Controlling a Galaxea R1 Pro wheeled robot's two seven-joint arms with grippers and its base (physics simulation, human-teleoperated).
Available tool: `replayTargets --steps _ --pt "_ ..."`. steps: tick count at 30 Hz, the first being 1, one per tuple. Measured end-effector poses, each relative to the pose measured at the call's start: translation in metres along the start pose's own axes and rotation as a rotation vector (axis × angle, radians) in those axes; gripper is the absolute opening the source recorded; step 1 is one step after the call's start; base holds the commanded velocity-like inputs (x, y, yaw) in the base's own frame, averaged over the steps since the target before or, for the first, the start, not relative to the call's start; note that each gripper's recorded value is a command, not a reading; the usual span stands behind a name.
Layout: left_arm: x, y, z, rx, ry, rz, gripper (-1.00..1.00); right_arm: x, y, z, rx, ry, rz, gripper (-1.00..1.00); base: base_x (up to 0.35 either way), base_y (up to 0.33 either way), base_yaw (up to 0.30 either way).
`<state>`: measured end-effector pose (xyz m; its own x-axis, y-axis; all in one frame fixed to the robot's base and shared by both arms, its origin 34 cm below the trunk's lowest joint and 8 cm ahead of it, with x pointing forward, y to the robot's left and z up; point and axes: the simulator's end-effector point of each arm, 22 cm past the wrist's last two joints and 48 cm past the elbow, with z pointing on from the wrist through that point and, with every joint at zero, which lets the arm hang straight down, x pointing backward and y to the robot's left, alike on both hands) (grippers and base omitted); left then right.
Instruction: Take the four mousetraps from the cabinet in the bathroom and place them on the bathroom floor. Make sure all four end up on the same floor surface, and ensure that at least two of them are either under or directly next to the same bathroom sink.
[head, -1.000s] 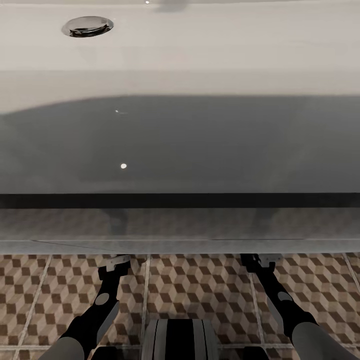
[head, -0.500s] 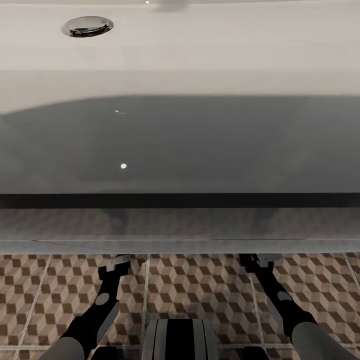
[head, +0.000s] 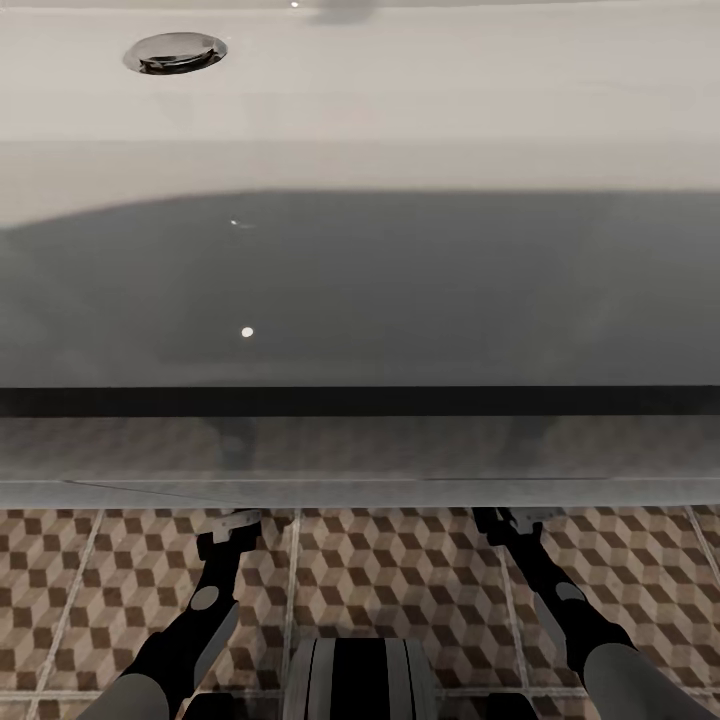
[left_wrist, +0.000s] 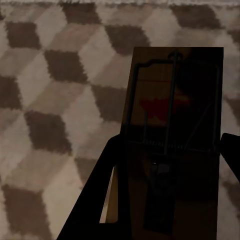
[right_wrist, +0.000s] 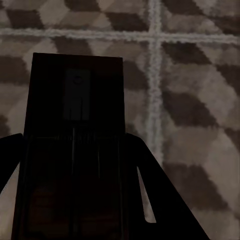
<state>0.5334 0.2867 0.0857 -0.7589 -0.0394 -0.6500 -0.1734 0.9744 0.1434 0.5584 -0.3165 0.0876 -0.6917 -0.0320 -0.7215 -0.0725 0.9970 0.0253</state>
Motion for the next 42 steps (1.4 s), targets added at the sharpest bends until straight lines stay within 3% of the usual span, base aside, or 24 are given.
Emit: replayTargets --steps 42 --pt "0.0001 0.0003 0.0 -0.002 0.001 0.0 -1.0 0.0005 -0.0035 -0.0002 0.016 0.001 0.006 -1.0 0.0 0.0 0.0"
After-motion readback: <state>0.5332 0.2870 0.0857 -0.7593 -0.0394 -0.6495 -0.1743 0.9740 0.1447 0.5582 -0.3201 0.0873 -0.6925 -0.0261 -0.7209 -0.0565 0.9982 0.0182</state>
